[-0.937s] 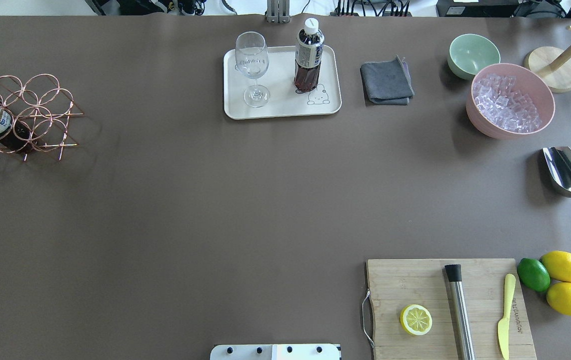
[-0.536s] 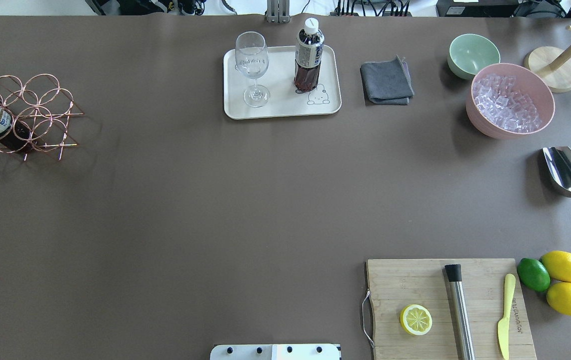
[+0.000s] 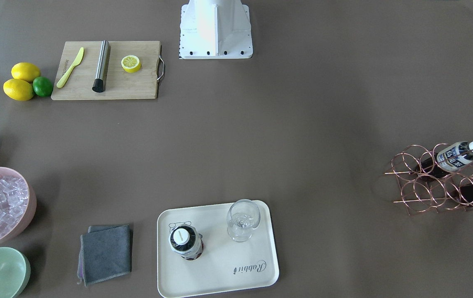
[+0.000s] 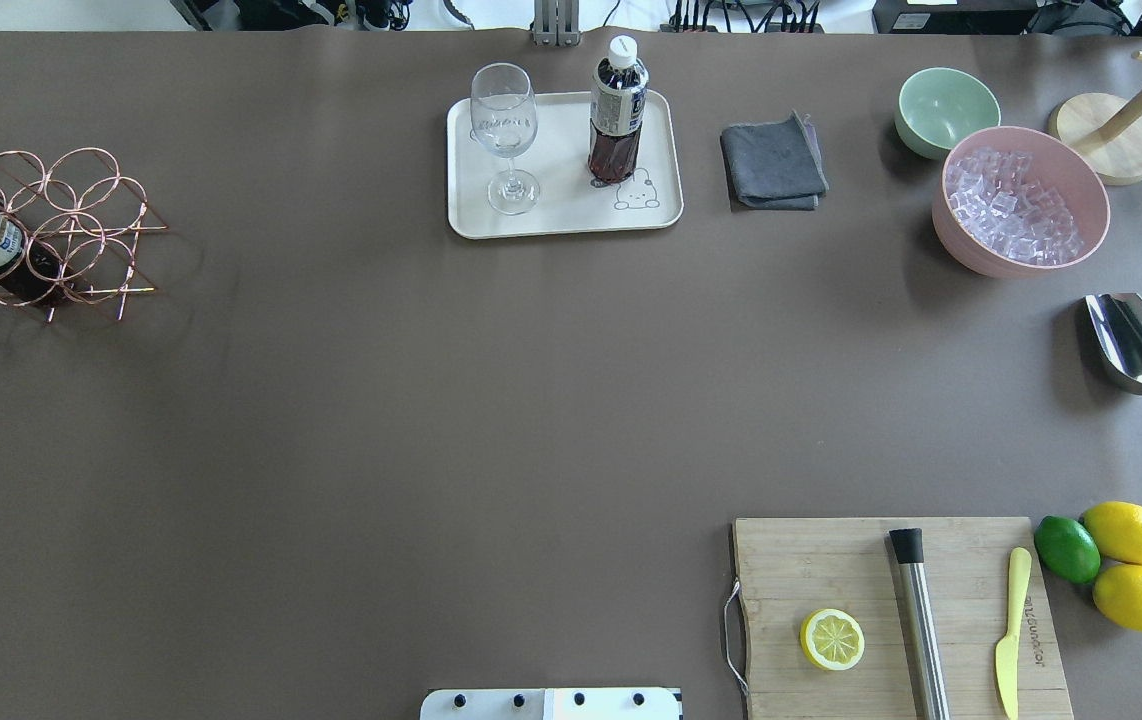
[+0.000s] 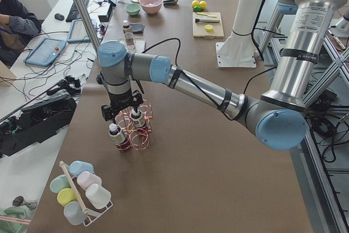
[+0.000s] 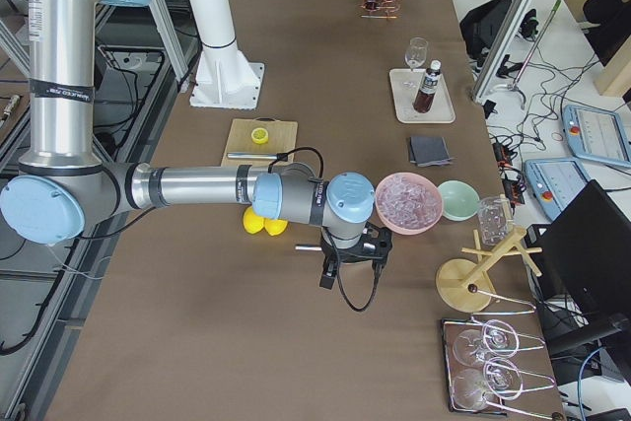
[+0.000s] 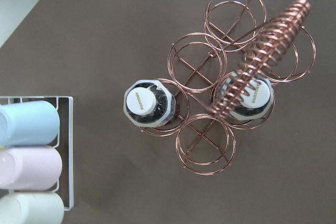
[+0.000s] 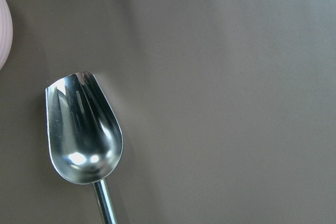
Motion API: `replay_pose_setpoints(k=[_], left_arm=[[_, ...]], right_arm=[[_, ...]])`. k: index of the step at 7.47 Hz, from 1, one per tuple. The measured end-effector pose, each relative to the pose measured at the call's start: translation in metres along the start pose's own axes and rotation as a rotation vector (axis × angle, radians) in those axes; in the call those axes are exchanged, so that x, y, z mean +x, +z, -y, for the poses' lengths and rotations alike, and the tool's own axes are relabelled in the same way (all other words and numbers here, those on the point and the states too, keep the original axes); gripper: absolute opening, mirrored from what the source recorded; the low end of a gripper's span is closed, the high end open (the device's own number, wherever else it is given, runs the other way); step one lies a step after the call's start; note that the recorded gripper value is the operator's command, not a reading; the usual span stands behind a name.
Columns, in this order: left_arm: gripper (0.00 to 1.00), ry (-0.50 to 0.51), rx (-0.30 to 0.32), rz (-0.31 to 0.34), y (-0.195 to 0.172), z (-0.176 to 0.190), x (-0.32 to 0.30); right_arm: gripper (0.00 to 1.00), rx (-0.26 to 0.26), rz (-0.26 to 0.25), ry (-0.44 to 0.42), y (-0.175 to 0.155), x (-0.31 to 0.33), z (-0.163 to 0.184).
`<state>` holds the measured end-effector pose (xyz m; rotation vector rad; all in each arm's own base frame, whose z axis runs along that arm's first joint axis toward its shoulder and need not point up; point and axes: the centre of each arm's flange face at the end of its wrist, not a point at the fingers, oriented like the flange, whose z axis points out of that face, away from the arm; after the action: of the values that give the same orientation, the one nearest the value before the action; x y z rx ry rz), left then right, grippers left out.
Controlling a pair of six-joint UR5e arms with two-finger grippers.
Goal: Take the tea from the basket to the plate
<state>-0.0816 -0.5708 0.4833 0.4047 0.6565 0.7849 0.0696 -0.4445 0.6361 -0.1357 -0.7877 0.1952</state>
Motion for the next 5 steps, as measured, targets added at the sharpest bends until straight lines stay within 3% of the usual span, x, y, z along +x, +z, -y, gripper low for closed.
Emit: replay_pose_setpoints(k=[4, 5], left_arm=[[0.98, -0.437, -0.030, -0.074, 0.037, -0.044, 0.004], [0.98, -0.560, -0.030, -0.132, 0.053, -0.062, 0.009]], right_arm=[[1.00, -0.001, 0.000, 0.001, 0.001, 0.001, 0.000], [1.00, -0.002, 0.000, 0.002, 0.001, 0.001, 0.000]])
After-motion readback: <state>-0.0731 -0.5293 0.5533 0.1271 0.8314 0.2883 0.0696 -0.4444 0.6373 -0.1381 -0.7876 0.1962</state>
